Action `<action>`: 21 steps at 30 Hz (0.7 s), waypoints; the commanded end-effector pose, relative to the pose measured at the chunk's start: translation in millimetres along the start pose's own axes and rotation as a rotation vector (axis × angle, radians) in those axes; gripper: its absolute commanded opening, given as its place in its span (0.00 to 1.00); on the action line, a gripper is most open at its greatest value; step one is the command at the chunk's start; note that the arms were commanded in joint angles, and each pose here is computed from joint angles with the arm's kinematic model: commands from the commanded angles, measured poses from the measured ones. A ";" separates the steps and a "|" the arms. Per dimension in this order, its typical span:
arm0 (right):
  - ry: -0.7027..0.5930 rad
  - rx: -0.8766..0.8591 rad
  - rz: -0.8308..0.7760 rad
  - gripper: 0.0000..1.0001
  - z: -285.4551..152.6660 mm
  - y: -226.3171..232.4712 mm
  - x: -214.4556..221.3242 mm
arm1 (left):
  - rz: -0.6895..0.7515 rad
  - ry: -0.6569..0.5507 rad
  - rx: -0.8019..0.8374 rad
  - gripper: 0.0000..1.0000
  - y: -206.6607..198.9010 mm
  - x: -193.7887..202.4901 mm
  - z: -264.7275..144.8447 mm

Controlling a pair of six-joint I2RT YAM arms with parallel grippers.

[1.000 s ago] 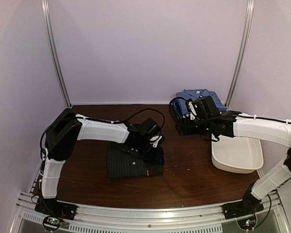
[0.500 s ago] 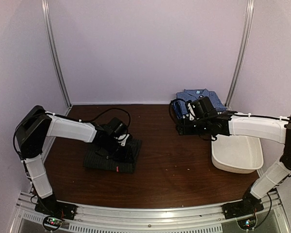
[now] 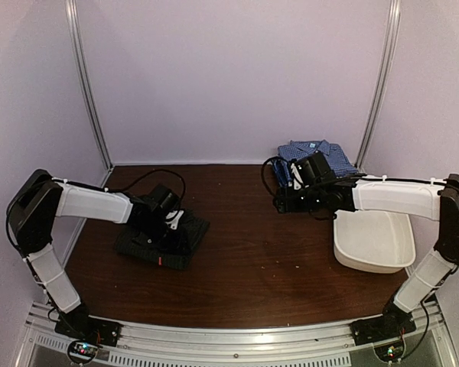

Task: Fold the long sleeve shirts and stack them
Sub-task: Move the square-folded shirt to the center of the board.

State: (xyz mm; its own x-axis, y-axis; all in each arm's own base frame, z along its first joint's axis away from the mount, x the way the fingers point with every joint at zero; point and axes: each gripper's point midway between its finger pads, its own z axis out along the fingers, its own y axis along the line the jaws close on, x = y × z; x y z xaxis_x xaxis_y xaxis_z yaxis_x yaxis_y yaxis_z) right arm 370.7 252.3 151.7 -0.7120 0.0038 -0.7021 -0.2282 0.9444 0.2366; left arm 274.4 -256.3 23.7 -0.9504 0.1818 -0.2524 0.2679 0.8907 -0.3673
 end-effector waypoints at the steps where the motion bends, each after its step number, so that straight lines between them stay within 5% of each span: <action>1: -0.029 -0.004 0.007 0.73 -2.9 0.4 -9.4 | 0.087 0.091 0.037 0.36 -24.0 26.9 3.7; 12: -0.016 0.007 0.011 0.74 1.8 -5.3 0.3 | 0.096 0.179 0.051 0.36 -32.6 75.1 7.7; 21: 0.012 0.032 -0.001 0.75 16.1 -10.5 3.4 | 0.176 0.020 0.187 0.39 -90.9 14.0 -32.7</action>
State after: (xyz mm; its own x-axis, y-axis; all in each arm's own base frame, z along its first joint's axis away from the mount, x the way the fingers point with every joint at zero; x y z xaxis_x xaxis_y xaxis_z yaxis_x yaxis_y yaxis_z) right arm 372.6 249.6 136.3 -0.7260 -0.0054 -0.6877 -0.2187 0.9499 0.2235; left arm 213.6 -290.3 34.6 -0.9193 0.3369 -0.2034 0.3928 0.8181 -0.4200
